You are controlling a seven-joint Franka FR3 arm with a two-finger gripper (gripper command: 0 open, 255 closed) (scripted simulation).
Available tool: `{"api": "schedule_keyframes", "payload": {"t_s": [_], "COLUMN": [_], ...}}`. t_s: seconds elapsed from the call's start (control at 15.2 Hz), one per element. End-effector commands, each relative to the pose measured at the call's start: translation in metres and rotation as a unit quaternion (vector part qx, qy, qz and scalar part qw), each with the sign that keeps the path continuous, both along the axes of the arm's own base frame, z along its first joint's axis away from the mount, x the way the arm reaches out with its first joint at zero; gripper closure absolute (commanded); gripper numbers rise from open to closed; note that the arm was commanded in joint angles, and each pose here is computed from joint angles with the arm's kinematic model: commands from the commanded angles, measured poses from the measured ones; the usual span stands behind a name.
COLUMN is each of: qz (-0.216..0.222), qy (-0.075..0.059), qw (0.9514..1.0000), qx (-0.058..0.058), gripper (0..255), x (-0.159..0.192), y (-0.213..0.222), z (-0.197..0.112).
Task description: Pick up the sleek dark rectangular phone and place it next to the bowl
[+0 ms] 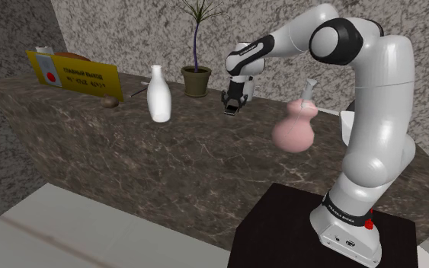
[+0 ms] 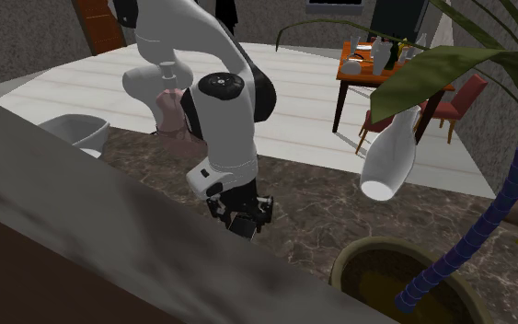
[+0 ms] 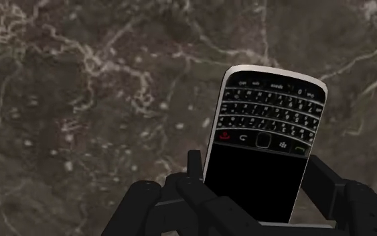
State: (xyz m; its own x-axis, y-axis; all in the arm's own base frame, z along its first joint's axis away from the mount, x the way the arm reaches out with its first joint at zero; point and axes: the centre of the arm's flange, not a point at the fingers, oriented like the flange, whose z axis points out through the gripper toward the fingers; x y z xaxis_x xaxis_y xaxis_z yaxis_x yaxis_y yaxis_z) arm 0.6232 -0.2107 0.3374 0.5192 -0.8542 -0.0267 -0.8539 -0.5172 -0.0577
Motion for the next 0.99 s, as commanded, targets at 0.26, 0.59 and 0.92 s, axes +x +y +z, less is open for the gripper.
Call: {"api": "schedule_keyframes", "payload": {"t_s": [0.26, 0.59, 0.92], "qz": [0.0, 0.0, 0.0], "qy": [0.0, 0.0, 0.0], "qw": [1.0, 1.0, 1.0], "qx": [0.0, 0.0, 0.0], "gripper": [255, 255, 255], "x": [0.0, 0.0, 0.0], "y": [0.0, 0.0, 0.0], "z": [0.03, 0.057, 0.083]}}
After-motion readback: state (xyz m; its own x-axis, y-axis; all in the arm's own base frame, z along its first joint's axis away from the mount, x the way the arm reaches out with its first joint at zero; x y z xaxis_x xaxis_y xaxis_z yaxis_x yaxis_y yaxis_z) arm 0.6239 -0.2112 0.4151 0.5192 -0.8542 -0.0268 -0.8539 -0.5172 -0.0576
